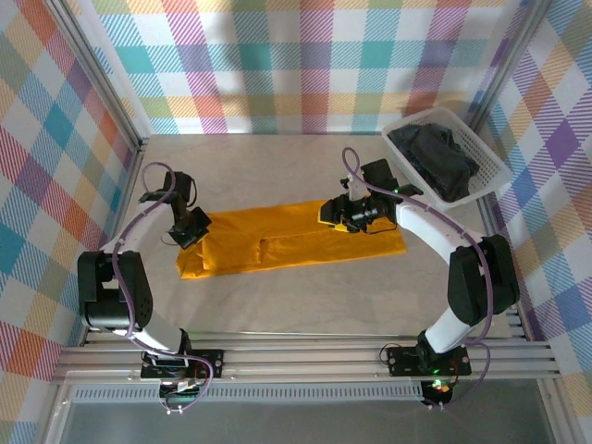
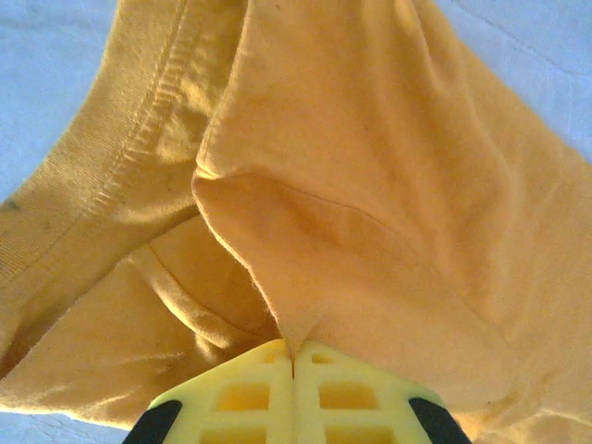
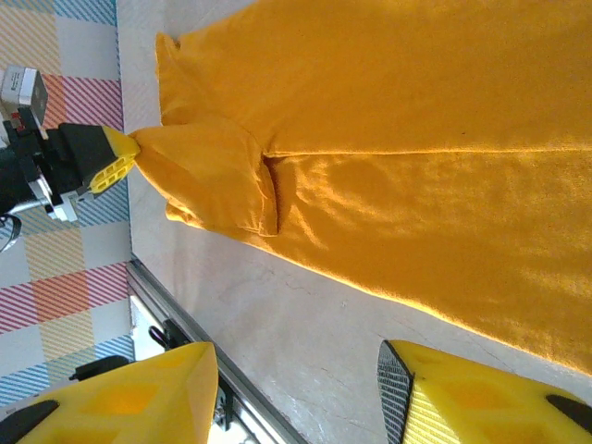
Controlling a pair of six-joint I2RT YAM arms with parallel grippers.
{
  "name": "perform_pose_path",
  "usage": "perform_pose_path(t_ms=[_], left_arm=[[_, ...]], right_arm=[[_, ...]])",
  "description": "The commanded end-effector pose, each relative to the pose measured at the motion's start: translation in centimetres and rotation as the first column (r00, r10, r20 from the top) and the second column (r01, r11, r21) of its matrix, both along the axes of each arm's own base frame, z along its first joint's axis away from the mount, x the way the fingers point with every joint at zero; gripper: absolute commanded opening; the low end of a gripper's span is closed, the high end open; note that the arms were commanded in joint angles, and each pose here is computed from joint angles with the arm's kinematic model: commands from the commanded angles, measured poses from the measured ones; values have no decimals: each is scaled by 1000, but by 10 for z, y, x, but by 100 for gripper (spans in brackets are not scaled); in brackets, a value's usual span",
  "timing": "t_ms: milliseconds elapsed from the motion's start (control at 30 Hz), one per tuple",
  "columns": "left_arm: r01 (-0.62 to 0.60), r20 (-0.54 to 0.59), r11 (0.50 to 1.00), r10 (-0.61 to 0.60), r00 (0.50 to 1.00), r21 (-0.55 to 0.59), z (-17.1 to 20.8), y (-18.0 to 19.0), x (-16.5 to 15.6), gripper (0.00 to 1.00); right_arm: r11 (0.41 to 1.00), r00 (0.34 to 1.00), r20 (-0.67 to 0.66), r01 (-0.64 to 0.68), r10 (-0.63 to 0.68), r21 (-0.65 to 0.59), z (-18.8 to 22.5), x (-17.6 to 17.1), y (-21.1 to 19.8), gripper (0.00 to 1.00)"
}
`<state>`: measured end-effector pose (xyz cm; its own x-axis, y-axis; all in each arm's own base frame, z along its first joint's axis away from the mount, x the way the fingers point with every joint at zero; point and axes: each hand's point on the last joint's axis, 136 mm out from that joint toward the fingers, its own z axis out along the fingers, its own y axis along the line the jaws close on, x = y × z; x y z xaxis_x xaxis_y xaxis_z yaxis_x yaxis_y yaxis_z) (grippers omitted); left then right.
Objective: Fold and stack the t-shirts
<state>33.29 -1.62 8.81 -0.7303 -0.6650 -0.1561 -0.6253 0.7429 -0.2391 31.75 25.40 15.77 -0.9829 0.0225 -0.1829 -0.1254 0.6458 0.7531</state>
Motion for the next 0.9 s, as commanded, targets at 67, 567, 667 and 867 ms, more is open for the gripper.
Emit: perform_pose_path(t_ms=[67,567,667,867], left_arm=[[2,-89,998,3,996,64,-10,11,1,0],[7,-171,961,42,984,276,-30,48,28,14],[-6,-178,960,59,982,281,-22,48,25,39],[-163,-96,935,203,975,315,16,51,-5,48]], right_arm=[[1000,1000,6,-11,11,4,3,0,2,50],[996,999,-1,51,-51,-70,-9,4,-18,49],[986,994,-1,112,-113,-122,-14,15,-41,49],[939,973,-10,218,-229,-267,-35,46,-98,45]])
